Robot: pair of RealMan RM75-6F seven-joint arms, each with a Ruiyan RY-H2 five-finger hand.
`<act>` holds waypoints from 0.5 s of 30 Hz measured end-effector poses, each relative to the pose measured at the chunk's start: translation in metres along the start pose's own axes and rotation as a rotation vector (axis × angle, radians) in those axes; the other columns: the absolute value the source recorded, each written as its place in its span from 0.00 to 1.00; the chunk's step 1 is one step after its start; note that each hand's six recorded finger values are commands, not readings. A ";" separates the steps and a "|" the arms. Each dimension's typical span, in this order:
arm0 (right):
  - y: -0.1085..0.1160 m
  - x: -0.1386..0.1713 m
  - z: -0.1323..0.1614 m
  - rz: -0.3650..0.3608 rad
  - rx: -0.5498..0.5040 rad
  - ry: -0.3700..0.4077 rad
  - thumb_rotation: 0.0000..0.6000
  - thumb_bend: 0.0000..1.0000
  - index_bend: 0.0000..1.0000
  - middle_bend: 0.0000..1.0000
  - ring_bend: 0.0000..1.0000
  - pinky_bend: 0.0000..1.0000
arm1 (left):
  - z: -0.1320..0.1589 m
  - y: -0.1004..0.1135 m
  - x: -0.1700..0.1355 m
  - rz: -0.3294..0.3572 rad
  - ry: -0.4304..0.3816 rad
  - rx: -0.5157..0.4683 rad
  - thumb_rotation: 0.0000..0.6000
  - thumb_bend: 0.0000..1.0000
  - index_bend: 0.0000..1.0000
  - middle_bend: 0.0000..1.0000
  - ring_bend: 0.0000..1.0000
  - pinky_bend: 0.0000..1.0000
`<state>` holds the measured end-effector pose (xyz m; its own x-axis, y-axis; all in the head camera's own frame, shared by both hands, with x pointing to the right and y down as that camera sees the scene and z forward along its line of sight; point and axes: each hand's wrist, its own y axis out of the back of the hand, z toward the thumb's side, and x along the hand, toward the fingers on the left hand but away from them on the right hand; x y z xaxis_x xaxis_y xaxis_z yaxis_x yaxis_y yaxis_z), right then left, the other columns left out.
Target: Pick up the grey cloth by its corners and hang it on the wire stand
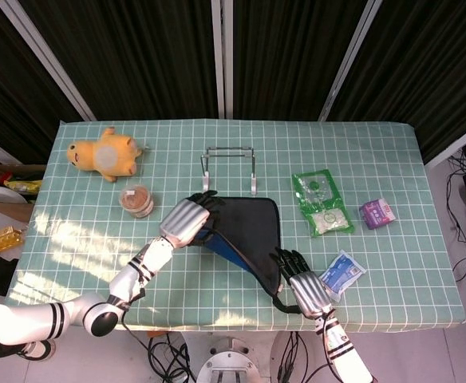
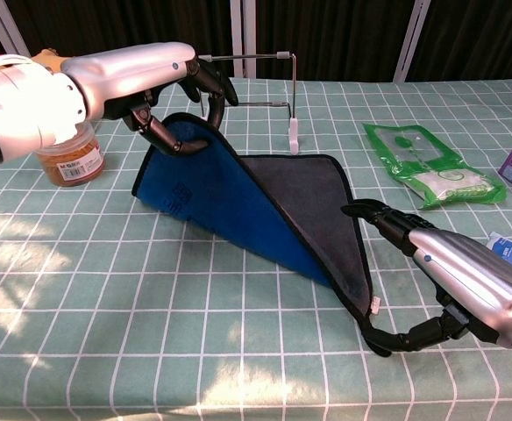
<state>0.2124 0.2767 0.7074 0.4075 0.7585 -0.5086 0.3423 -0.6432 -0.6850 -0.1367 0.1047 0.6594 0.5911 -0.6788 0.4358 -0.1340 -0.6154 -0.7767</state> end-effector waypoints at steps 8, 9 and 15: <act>-0.010 -0.006 0.002 -0.021 -0.071 0.001 1.00 0.03 0.00 0.00 0.00 0.00 | -0.001 -0.001 0.000 -0.008 0.003 0.003 1.00 0.43 0.82 0.22 0.11 0.24; -0.009 -0.006 0.002 -0.030 -0.077 0.003 1.00 0.03 0.00 0.00 0.00 0.00 | -0.001 -0.001 0.000 -0.008 0.004 0.002 1.00 0.43 0.82 0.22 0.11 0.24; -0.004 -0.004 -0.003 -0.103 -0.107 0.013 1.00 0.03 0.00 0.00 0.00 0.00 | -0.002 -0.001 0.001 -0.009 0.004 0.002 1.00 0.43 0.82 0.22 0.11 0.24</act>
<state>0.2121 0.2761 0.7138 0.3763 0.8199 -0.4314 0.4708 -0.5702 -0.6732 -0.1374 0.1041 0.6610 0.5889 -0.6748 0.4448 -0.1274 -0.6210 -0.7734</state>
